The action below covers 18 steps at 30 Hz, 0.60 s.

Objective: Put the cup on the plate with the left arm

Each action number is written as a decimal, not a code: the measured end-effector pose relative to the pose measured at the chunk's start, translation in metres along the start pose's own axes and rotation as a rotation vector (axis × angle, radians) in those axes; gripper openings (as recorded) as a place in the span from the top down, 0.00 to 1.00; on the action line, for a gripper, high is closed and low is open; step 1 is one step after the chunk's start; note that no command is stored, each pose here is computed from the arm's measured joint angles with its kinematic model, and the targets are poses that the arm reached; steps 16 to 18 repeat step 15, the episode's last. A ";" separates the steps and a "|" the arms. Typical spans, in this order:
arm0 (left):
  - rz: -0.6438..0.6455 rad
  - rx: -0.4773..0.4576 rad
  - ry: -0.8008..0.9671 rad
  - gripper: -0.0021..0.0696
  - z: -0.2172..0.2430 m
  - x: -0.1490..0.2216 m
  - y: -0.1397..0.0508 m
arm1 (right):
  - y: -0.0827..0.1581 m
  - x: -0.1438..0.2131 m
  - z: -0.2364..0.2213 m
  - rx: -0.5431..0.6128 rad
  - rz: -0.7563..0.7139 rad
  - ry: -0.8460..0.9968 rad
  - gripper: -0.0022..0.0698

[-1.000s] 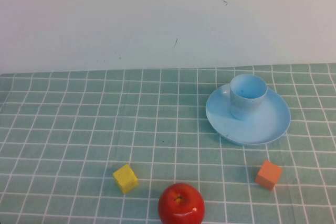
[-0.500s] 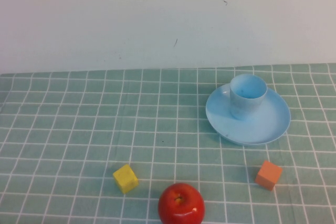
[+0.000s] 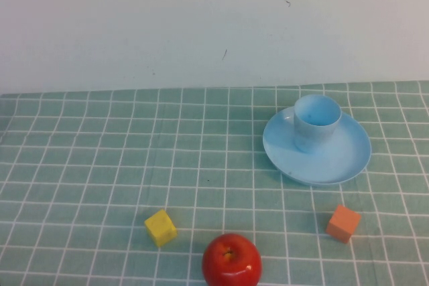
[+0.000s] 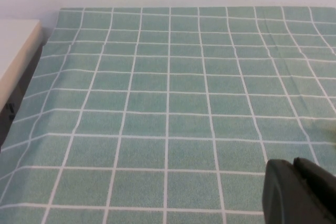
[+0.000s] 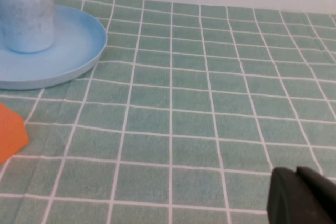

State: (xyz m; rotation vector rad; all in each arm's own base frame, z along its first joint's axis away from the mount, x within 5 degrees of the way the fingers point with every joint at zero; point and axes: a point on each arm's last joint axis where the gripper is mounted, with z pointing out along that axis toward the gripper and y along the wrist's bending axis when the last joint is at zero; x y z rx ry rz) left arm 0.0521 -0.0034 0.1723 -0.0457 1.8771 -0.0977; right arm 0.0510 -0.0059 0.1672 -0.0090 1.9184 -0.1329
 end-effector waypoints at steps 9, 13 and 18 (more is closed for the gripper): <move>0.006 0.000 0.000 0.97 0.000 0.000 0.000 | 0.000 0.000 0.000 0.000 0.000 0.000 0.97; 0.007 0.000 0.000 0.97 0.000 0.000 0.000 | 0.000 0.000 0.000 0.000 0.000 0.000 0.97; 0.008 0.000 0.000 0.97 0.000 0.000 0.000 | 0.000 0.000 0.000 0.000 0.000 0.000 0.97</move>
